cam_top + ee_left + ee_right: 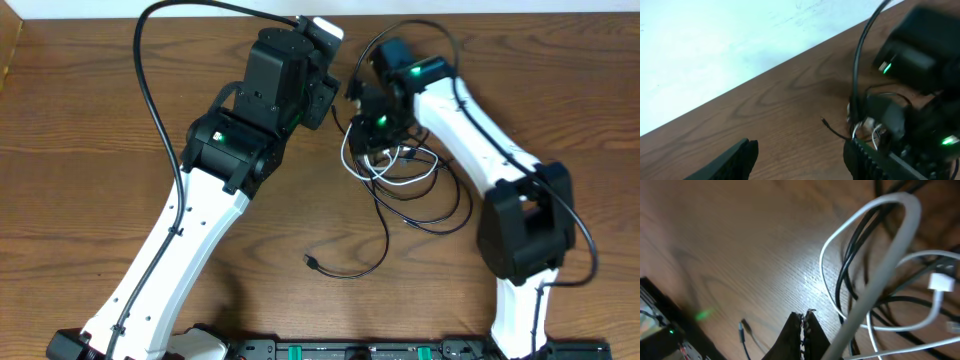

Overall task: Untangle cables
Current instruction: 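Pull the white cable out of the pile toward the upper right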

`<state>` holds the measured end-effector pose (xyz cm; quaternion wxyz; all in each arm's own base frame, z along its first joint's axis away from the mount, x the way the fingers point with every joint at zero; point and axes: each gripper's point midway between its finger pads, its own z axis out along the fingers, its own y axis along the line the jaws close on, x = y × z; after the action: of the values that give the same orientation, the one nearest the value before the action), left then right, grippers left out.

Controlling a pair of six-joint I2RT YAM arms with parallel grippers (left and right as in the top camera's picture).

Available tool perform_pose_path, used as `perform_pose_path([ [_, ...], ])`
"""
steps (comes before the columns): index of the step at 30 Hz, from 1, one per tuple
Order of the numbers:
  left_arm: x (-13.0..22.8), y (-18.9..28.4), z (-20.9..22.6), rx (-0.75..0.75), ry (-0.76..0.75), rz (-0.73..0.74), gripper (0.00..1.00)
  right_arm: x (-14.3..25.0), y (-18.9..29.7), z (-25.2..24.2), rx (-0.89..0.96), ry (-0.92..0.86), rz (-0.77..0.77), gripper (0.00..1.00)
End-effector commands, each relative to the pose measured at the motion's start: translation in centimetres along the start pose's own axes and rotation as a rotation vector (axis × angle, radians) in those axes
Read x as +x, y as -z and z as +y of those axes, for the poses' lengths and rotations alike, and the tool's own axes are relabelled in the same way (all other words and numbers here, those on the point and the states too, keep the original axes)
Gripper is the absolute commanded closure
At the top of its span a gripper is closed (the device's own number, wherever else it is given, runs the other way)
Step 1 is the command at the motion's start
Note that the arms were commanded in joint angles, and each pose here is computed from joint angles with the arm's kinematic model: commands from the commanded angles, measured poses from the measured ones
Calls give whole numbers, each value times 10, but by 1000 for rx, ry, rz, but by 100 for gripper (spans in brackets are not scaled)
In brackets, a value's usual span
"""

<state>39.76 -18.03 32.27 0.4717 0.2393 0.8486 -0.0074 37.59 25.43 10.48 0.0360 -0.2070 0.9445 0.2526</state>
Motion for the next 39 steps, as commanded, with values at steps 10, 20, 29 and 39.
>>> perform_pose_path([
  [10,-4,10,7,-23,5,-19,39,-33,109,27,-265,135,-308,99],
  [20,-4,10,7,-22,5,-18,39,-42,197,54,-586,270,-528,99],
  [29,-3,10,6,-17,4,-13,39,-21,333,88,-527,363,-828,99],
  [39,-3,10,4,-7,14,-14,39,60,449,81,-360,400,-1085,99],
])
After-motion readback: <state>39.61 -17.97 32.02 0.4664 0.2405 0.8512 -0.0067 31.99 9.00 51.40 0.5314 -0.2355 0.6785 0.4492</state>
